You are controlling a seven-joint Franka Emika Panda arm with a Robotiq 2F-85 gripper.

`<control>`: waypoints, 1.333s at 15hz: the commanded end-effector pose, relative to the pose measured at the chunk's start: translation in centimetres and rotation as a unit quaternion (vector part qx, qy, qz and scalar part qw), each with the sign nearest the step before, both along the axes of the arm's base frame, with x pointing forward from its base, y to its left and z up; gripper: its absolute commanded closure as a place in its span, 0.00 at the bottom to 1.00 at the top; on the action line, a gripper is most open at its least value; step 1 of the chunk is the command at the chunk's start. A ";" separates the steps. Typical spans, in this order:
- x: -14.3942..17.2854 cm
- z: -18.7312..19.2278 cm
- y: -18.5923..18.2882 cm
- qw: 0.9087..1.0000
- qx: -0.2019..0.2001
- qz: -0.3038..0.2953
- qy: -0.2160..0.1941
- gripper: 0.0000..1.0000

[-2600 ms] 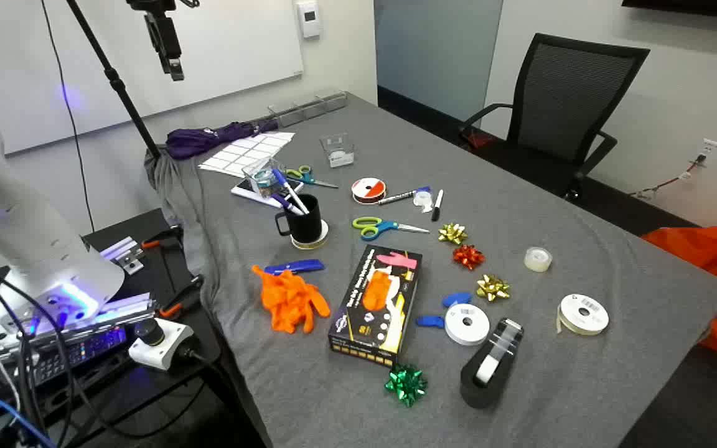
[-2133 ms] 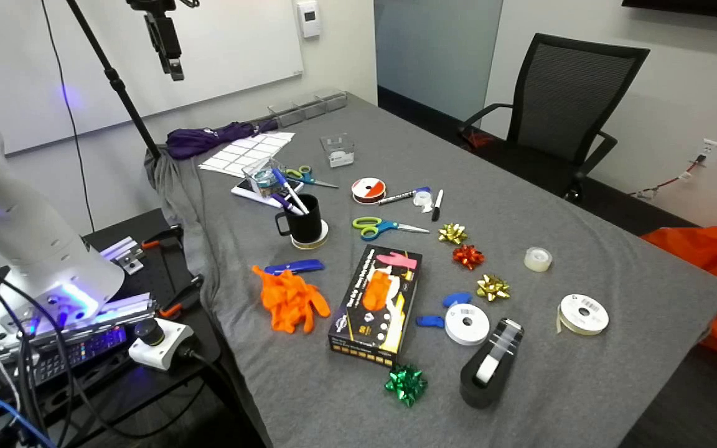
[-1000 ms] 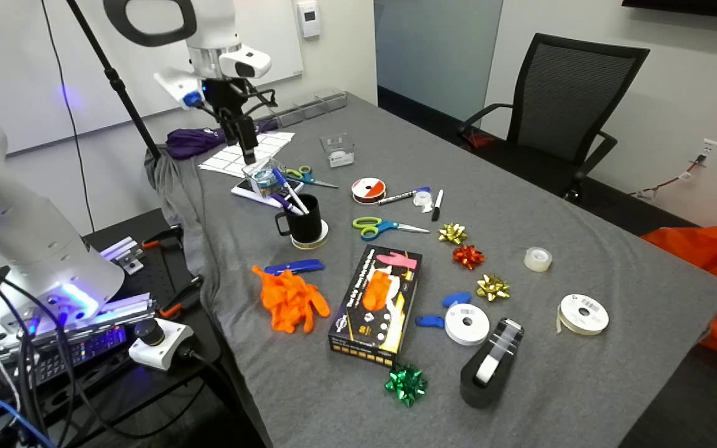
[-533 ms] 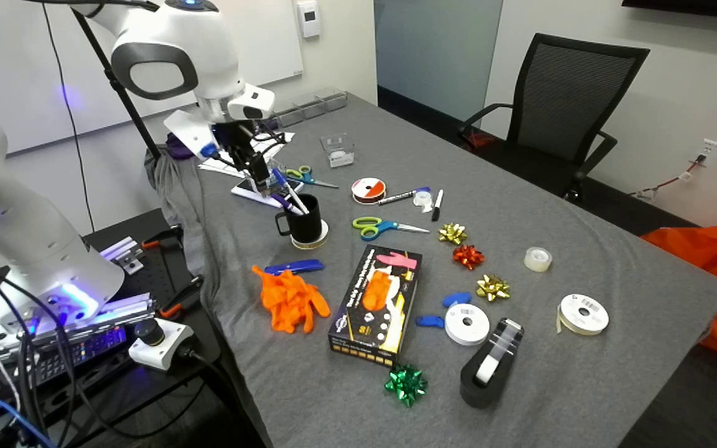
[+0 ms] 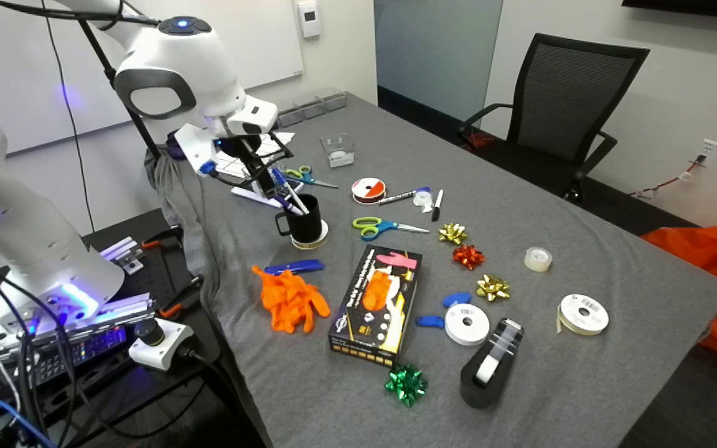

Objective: Remove the black cup from the white object and put it on the table

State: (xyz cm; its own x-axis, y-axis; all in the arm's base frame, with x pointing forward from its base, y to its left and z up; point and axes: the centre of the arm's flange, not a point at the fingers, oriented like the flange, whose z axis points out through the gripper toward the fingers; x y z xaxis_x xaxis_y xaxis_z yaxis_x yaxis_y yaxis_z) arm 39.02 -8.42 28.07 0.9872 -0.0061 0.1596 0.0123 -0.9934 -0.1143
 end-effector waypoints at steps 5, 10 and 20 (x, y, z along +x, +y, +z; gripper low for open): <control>-0.3 -2.2 0.8 0.995 -0.022 -0.095 -0.010 0.00; 0.3 -3.6 -0.9 0.993 -0.054 -0.104 -0.029 0.00; 0.3 -3.6 -1.5 0.994 -0.052 -0.096 -0.020 0.00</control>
State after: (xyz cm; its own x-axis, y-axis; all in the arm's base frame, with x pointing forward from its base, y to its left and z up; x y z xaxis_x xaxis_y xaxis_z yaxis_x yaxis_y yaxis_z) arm 39.50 -9.56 24.62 0.9611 -0.1744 0.2141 -0.1764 -0.9843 -0.0100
